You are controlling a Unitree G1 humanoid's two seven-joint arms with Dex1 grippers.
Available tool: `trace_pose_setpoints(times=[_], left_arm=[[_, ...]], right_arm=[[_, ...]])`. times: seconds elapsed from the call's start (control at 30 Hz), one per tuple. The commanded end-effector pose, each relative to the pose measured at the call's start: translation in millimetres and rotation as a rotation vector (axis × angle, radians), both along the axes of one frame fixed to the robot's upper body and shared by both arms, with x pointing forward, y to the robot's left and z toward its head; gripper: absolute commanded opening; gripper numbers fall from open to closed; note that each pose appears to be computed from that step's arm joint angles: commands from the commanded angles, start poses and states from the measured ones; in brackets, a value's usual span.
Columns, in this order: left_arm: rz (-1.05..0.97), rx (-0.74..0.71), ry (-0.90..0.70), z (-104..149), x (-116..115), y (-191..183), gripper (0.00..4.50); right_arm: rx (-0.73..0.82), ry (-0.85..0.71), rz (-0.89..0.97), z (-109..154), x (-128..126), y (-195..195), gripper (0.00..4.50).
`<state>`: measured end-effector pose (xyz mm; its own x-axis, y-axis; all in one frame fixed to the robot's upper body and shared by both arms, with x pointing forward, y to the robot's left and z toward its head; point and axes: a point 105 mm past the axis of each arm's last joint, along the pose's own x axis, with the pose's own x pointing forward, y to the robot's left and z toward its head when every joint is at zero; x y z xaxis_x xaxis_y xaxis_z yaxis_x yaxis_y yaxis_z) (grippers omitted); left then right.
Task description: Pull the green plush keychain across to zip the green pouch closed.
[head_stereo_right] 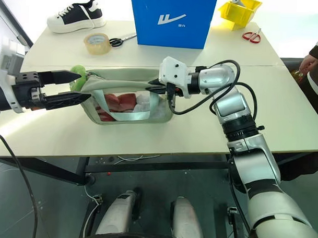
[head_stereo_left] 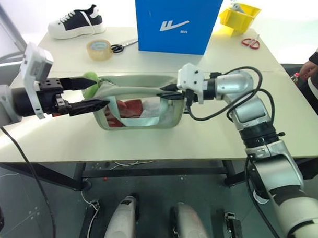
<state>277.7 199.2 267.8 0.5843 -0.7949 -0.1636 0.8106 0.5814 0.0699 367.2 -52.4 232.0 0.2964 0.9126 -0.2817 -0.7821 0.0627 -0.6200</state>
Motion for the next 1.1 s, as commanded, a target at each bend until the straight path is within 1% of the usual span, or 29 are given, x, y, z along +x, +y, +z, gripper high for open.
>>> trace_pose_setpoints(times=[0.03, 0.13, 0.27, 0.4, 0.5, 0.6, 0.77, 1.03, 1.1], left_arm=[[0.011, 0.016, -0.063, 15.3, -5.4, 3.4, 4.50], [0.041, 0.017, -0.085, 19.5, -1.4, 10.0, 4.50], [0.166, 0.002, -0.118, 28.6, 13.1, 38.5, 4.50], [0.223, -0.001, -0.107, 22.2, 21.5, 55.0, 4.50], [0.296, -0.004, -0.106, 14.0, 33.3, 68.8, 4.50], [0.363, -0.078, -0.082, 7.9, 45.9, 82.6, 4.50], [0.316, -0.122, -0.038, -10.7, 57.2, 66.0, 4.50], [0.304, -0.182, 0.002, -25.6, 69.7, 56.0, 4.50], [0.293, -0.198, 0.003, -25.3, 70.0, 54.2, 3.98]], right_arm=[[0.024, -0.007, -0.032, 12.0, 2.4, -5.8, 0.04], [0.028, 0.003, -0.022, 15.4, -1.3, -4.0, 0.04], [0.043, 0.033, -0.004, 19.1, -9.7, 0.6, 0.04], [0.050, 0.063, -0.017, 20.2, -12.0, 1.4, 0.04], [0.057, 0.061, -0.036, 21.5, -10.9, 0.7, 0.04], [0.061, 0.060, -0.042, 22.9, -11.6, 0.9, 0.04], [0.067, 0.058, -0.046, 26.2, -12.6, 1.5, 0.04], [0.065, 0.065, -0.044, 26.5, -15.0, 2.4, 0.04], [0.064, 0.066, -0.043, 26.6, -15.6, 2.7, 0.00]])
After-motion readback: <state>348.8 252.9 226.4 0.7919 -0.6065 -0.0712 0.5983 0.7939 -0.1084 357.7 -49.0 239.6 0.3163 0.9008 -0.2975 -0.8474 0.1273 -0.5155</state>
